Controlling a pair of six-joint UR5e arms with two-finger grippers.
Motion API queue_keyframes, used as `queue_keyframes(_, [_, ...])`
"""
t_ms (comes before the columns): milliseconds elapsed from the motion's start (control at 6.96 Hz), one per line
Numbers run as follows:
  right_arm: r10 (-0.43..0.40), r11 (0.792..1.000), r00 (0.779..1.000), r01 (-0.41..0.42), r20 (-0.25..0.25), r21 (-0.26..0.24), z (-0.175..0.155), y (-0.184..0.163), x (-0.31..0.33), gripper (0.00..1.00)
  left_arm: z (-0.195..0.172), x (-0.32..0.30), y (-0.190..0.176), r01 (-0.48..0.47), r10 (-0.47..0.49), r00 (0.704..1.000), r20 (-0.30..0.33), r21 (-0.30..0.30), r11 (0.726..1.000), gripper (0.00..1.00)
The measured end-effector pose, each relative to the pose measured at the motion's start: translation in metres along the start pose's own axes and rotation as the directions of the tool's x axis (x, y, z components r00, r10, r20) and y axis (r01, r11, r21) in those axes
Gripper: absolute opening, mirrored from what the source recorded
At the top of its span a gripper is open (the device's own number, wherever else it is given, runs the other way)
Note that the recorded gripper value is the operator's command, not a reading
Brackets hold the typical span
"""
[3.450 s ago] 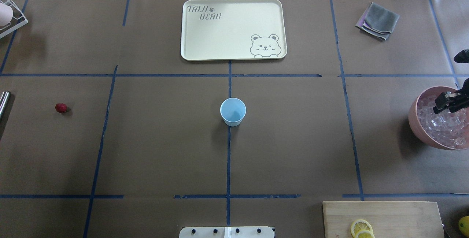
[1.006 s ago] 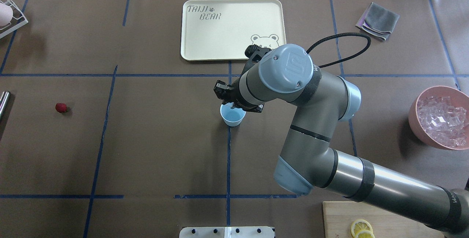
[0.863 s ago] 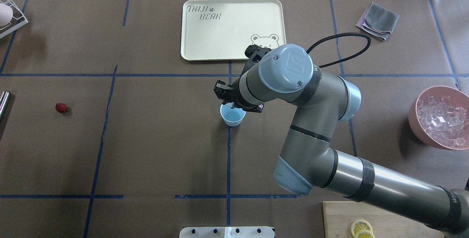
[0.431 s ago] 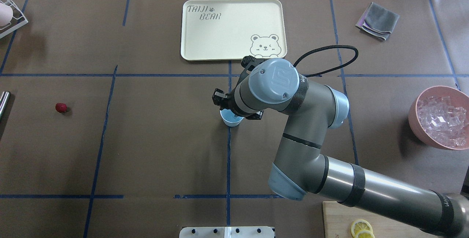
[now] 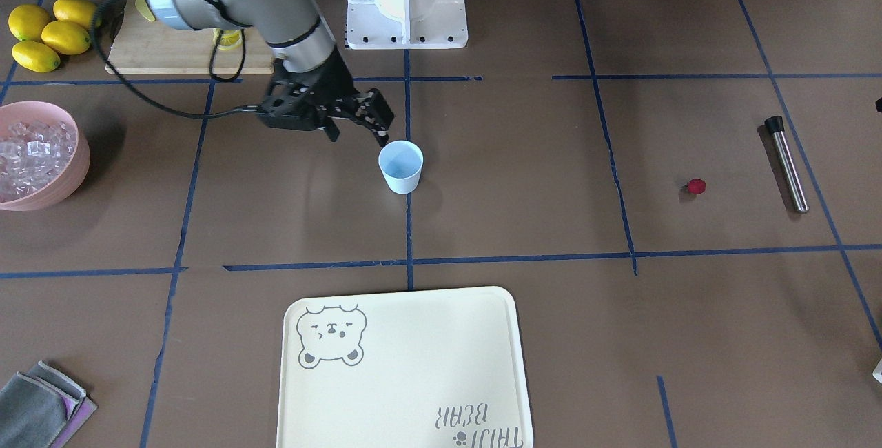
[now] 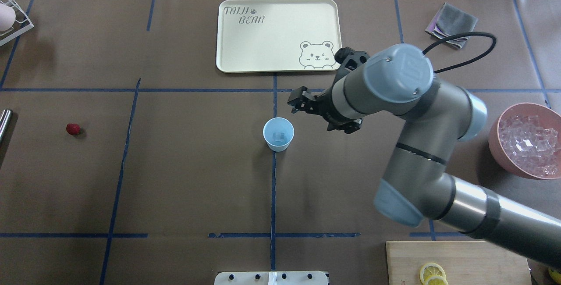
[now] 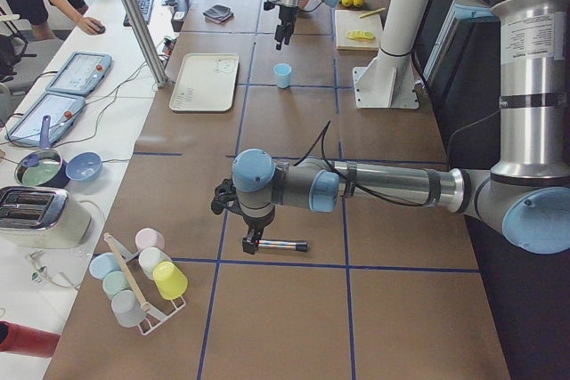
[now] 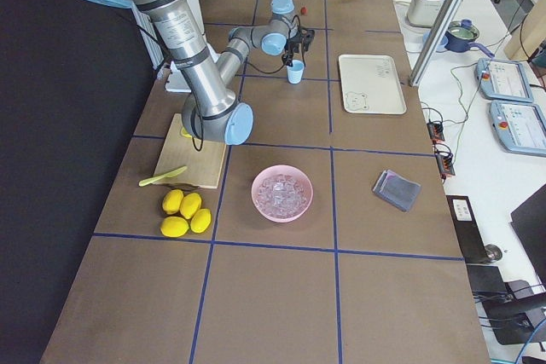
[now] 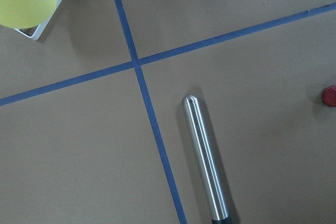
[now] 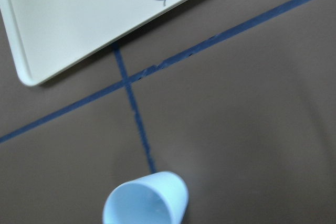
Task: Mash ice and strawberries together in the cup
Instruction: 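Move the right gripper back over the pink ice bowl, then lower the right gripper into the bowl and grasp another ice cube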
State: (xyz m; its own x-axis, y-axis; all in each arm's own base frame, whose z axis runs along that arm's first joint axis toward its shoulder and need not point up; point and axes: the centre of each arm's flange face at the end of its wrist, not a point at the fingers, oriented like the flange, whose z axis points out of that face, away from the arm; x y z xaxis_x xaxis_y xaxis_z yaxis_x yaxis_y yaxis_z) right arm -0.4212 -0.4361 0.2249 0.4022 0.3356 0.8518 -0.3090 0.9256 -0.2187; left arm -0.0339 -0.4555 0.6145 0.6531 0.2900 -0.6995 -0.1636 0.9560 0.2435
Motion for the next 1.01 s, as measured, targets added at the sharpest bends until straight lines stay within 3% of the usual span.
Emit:
queue_keyframes(288, [-0.069,0.997,0.995,0.067,-0.065,-0.033,-0.067,-0.092,0.128,1.00,-0.001,0.001,0.000,0.000,0.000,1.000,0.000,0.001,1.000,1.00])
queue_keyframes(575, [-0.225,0.974,0.963,0.218,-0.148,-0.064,-0.107,-0.139,0.260,1.00,0.000,0.001,0.001,0.000,0.000,1.000,-0.001,0.001,1.000,1.00])
queue_keyframes(719, [-0.305,0.952,0.935,0.294,-0.182,-0.088,-0.117,-0.145,0.310,1.00,0.000,0.001,0.001,0.000,0.000,1.000,-0.002,0.000,1.000,1.00])
queue_keyframes(1006, [-0.473,0.880,0.853,0.445,-0.220,-0.168,-0.113,-0.148,0.372,1.00,0.002,-0.002,0.003,0.005,-0.005,1.000,-0.002,-0.005,1.000,1.00])
